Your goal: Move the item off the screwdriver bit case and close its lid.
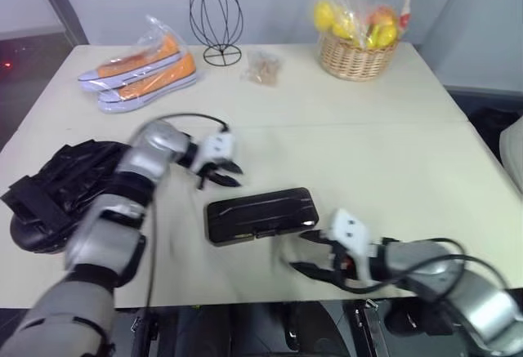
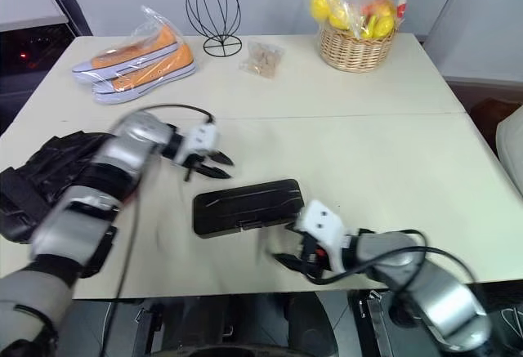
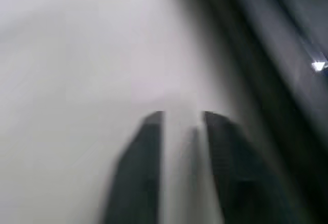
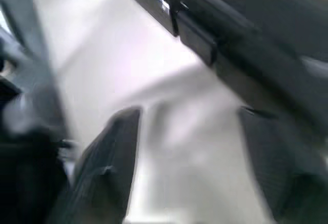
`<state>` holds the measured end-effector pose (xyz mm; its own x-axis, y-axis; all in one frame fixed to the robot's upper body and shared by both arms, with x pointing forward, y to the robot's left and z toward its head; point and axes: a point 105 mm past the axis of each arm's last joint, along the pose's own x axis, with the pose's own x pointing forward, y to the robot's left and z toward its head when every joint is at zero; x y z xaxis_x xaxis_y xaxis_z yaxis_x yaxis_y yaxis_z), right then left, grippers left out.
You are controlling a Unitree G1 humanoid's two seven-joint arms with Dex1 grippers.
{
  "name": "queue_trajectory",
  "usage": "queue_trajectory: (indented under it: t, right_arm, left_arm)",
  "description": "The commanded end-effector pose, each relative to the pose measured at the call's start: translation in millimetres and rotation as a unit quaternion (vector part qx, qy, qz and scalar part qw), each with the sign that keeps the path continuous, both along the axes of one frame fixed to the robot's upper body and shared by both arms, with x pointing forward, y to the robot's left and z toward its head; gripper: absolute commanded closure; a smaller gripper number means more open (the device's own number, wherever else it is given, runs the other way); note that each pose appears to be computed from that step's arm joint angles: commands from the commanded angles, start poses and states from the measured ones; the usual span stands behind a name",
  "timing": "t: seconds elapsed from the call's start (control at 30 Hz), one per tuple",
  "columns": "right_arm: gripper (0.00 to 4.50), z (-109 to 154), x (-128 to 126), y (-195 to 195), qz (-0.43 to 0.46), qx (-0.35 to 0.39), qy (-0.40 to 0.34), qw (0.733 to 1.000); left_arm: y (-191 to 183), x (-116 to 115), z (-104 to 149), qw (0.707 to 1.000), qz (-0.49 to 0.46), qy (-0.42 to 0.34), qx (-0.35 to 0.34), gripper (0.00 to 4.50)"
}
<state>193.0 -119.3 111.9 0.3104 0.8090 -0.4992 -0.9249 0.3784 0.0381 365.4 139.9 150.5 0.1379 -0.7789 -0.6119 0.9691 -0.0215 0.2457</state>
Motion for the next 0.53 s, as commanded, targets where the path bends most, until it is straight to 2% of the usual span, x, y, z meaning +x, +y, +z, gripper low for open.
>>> queue_trajectory:
  t: [0.03, 0.1, 0.17, 0.27, 0.33, 0.4, 0.53]
  right_arm:
    - [0.0, 44.0, -10.1, -23.7, 0.04, 0.023, -0.021, 0.999]
    - [0.0, 58.7, -4.3, -45.5, 0.022, 0.013, -0.033, 0.999]
    - [0.0, 72.7, 0.5, -64.2, 0.013, 0.004, -0.047, 0.999]
    - [0.0, 87.7, 8.1, -82.9, 0.003, -0.005, -0.069, 0.998]
    - [0.0, 92.6, 12.8, -90.9, -0.001, -0.011, -0.072, 0.997]
    - [0.0, 94.9, 17.7, -92.6, 0.012, -0.014, -0.079, 0.997]
    - [0.0, 94.9, 26.8, -88.8, 0.022, -0.009, -0.083, 0.996]
  left_arm:
    - [25.4, -31.0, 55.9, 0.997, 0.011, 0.013, -0.073, 1.08]
    - [40.1, -63.4, 69.3, 0.995, 0.023, 0.038, -0.085, 0.14]
    - [52.5, -100.4, 73.2, 0.992, 0.042, 0.073, -0.092, 0.06]
    - [63.2, -137.5, 67.0, 0.987, 0.086, 0.105, -0.084, 0.06]
    - [69.1, -152.3, 56.8, 0.986, 0.114, 0.1, -0.065, 0.06]
    - [67.1, -160.5, 49.0, 0.982, 0.143, 0.101, -0.073, 0.06]
    - [64.8, -163.2, 37.0, 0.979, 0.171, 0.085, -0.073, 0.06]
